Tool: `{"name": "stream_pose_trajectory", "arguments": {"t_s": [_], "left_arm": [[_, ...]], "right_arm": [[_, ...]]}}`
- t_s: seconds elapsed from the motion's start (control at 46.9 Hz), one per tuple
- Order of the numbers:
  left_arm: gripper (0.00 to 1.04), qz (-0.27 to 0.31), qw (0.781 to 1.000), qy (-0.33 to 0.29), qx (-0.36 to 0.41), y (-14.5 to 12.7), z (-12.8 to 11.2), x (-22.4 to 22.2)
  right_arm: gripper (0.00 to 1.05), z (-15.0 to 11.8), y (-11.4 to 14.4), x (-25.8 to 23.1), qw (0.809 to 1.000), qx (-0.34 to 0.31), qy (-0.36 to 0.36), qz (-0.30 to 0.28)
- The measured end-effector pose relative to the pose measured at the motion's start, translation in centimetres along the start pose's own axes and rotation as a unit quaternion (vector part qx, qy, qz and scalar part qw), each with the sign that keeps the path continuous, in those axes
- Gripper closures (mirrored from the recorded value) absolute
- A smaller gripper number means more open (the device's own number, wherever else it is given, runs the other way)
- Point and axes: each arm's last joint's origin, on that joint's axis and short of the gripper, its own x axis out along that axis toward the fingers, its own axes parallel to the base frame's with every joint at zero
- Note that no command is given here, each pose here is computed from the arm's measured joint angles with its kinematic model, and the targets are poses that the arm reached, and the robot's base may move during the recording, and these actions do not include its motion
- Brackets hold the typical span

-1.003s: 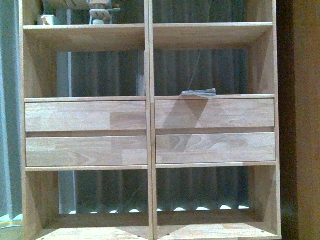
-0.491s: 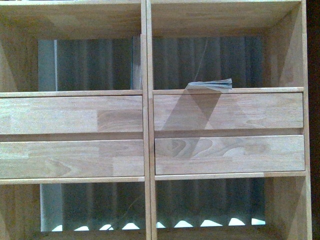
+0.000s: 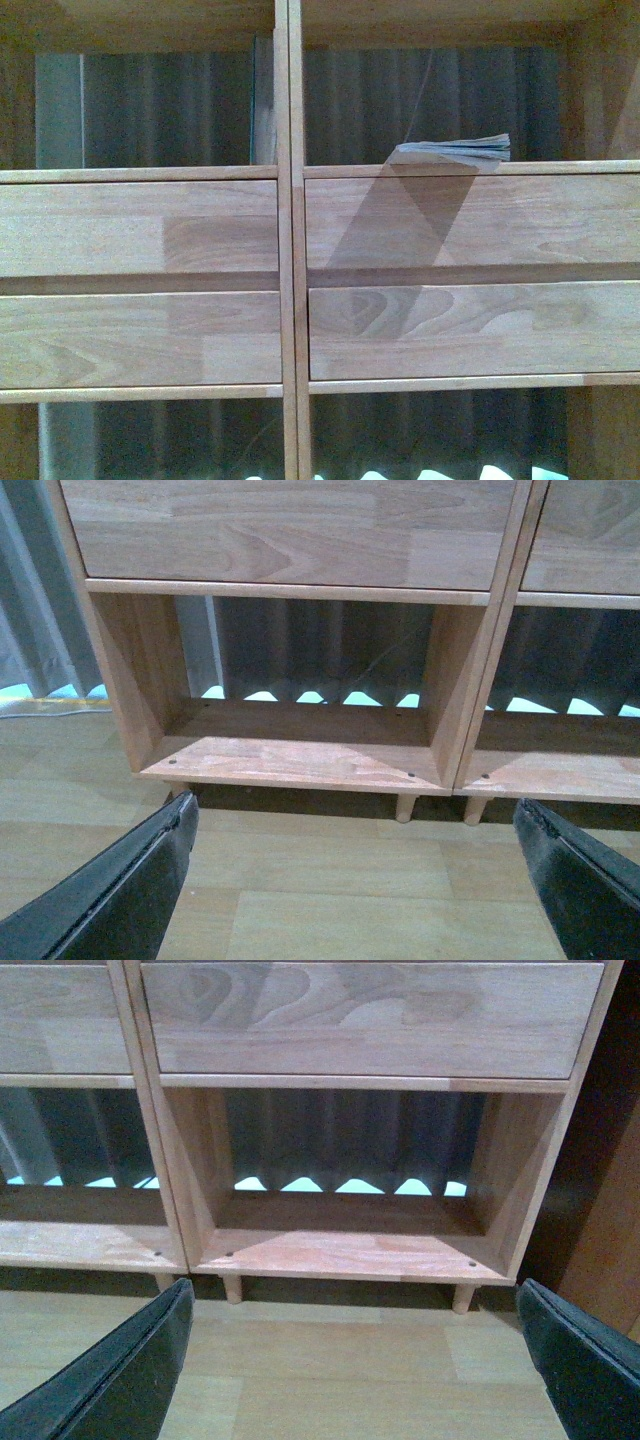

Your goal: Organize books on shelf

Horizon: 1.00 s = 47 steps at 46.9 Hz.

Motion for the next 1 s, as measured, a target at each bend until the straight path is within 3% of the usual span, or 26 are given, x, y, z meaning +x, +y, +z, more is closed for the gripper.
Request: {"name": "stream_pose_trajectory", "arguments": {"t_s": [1.003], "left_arm": [[0.07,0.0,1.0,0.0,0.0,0.0,0.0,0.0]], "right_arm": [[0.07,0.01,0.0,0.0,1.0,0.0,0.0,0.0]]}}
